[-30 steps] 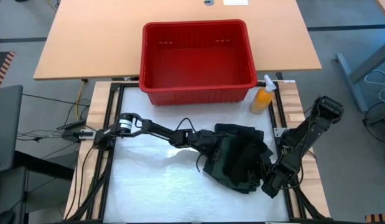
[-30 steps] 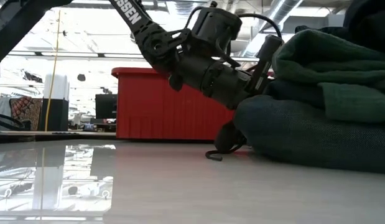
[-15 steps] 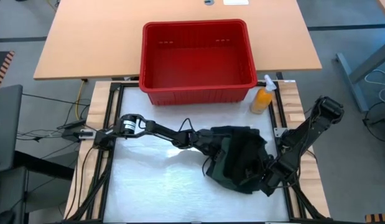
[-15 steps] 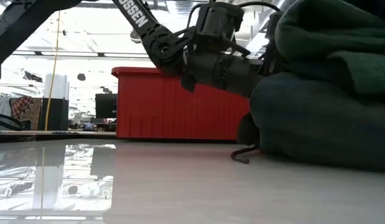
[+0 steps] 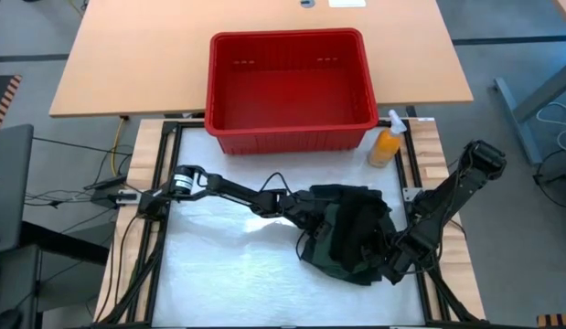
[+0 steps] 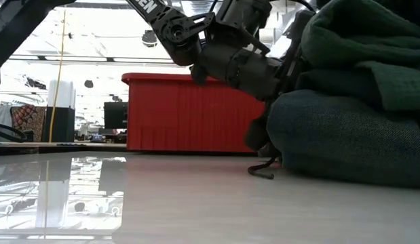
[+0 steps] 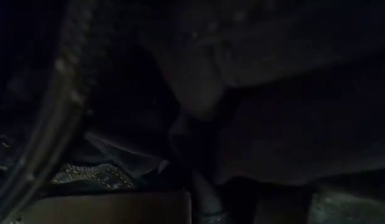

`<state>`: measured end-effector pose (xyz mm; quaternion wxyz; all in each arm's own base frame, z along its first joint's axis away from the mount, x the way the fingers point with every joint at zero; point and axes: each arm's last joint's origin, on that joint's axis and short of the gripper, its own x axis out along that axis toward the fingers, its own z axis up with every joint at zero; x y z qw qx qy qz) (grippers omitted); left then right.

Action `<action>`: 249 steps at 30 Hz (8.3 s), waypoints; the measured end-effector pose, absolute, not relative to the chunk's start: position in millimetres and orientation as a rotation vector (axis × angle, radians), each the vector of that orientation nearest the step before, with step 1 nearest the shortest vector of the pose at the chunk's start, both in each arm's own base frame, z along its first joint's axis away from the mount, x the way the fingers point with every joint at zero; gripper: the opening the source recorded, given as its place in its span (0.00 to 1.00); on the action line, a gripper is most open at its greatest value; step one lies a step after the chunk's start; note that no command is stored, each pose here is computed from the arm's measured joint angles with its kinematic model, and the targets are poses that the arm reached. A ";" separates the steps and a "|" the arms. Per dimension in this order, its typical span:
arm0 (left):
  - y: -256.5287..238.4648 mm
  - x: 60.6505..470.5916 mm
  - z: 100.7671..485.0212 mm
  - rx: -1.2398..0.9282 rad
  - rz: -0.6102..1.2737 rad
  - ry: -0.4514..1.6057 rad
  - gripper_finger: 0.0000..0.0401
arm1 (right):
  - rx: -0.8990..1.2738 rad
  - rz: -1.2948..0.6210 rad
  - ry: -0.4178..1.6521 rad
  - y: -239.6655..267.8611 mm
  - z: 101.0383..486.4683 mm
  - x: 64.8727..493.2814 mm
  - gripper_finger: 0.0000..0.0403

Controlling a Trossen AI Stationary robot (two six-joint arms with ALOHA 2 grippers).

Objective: Fold laundry
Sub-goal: Put the stacked clothes into the bin

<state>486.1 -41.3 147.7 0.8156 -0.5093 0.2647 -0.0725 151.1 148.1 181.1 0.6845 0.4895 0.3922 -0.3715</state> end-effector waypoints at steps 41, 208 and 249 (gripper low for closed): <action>-33.4 478.5 133.3 -1.130 -0.088 0.732 0.10 | 1.057 -0.710 0.885 153.4 137.0 98.4 0.72; 331.2 275.6 327.0 -0.601 0.812 1.165 0.46 | 0.633 -0.651 1.053 -353.3 264.4 332.3 0.20; 322.9 328.2 304.2 -0.301 0.653 0.762 0.31 | 0.574 -0.539 1.003 -340.1 305.9 315.4 0.31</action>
